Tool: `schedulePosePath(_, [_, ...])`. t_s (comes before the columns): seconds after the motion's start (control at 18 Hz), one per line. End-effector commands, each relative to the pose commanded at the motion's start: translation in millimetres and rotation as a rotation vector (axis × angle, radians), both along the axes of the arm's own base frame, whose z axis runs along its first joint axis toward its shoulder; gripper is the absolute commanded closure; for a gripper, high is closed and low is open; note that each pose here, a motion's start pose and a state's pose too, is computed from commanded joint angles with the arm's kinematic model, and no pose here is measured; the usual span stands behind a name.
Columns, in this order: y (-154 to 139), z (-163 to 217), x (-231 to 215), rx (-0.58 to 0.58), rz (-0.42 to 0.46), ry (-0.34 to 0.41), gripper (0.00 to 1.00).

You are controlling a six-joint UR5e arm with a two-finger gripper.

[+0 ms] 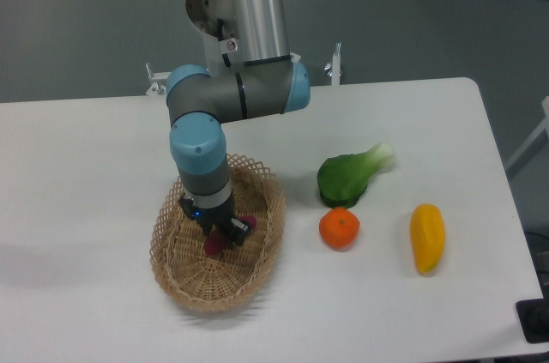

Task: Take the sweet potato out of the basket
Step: 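Lower the gripper and close it on the purple sweet potato, then lift the sweet potato out of the basket and carry it toward the yellow pepper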

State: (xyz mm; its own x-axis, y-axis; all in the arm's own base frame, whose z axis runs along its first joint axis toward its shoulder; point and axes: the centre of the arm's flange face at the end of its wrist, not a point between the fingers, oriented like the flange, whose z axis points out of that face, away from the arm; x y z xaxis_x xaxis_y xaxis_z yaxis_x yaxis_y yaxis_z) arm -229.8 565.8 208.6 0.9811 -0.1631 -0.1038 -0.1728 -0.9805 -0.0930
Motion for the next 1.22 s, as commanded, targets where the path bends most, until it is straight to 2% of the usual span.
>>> schedulePosePath(0.28, [-0.4, 11.7, -4.2, 0.014, -0.029, 0.016, 0.72])
schedulePosePath(0.61, [-5.1, 64.4, -38.8, 0.075, -0.074, 0.077, 0.72])
schedulePosePath(0.78, [-10.1, 93.8, -79.5, 0.117, -0.072, 0.12, 0.72])
schedulePosePath(1.0, [-23.1, 129.6, -135.5, 0.156, -0.037, 0.133, 0.72])
schedulePosePath(1.22, [-50.8, 154.6, -190.0, 0.148, -0.046, 0.151, 0.72])
